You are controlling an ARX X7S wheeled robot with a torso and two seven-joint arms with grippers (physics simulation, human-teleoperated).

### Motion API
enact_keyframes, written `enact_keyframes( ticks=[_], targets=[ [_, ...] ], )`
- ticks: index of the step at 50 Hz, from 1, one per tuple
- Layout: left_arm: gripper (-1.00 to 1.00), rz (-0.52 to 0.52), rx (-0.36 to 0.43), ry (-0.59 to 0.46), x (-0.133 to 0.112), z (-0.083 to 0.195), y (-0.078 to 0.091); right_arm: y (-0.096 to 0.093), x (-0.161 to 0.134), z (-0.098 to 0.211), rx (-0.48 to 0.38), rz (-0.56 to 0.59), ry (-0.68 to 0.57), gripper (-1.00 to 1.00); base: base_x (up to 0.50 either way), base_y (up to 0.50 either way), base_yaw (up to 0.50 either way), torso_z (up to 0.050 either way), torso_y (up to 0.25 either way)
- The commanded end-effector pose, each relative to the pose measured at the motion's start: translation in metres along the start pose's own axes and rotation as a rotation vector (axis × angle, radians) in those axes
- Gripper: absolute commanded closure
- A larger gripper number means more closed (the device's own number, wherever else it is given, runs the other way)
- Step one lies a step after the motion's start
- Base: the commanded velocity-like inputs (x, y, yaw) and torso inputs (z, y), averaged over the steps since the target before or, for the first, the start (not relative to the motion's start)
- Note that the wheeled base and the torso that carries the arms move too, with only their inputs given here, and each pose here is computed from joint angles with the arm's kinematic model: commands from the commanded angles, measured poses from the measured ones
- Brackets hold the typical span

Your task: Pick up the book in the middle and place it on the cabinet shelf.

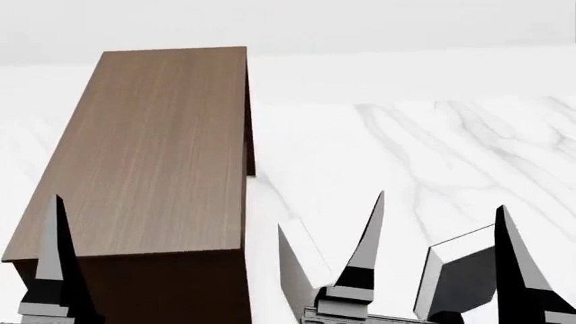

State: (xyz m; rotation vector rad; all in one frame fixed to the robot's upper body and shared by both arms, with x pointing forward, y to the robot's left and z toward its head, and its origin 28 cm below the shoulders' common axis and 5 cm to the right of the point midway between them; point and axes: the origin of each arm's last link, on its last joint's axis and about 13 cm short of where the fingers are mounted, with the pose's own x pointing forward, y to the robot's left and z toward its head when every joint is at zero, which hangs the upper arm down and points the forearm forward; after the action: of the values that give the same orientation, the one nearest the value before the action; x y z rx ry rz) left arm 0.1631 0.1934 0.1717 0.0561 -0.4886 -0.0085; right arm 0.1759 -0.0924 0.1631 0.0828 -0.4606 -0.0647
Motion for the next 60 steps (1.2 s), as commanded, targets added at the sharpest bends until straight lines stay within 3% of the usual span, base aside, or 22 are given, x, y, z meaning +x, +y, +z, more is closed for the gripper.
enact_keyframes(
  ticks=[1, 32, 60],
  targets=[
    [-1.0, -0.001, -0.012, 0.009, 0.0008, 0.002, -0.0005, -0.0011, 0.003, -0.0036, -0.045, -0.049, 0.041, -1.0, 0.0, 0.0, 0.0, 0.05, 0.0],
    [-1.0, -0.012, -0.021, 0.012, -0.0003, 0.0022, -0.0001, -0.0007, 0.003, -0.0057, -0.047, -0.047, 0.048, -1.0, 0.0, 0.0, 0.0, 0.05, -0.002],
    [-1.0, -0.023, -0.015, 0.016, -0.0008, 0.003, -0.0003, -0.0003, 0.0032, -0.0083, -0.05, -0.042, 0.059, -1.0, 0.0, 0.0, 0.0, 0.038, -0.206]
  ],
)
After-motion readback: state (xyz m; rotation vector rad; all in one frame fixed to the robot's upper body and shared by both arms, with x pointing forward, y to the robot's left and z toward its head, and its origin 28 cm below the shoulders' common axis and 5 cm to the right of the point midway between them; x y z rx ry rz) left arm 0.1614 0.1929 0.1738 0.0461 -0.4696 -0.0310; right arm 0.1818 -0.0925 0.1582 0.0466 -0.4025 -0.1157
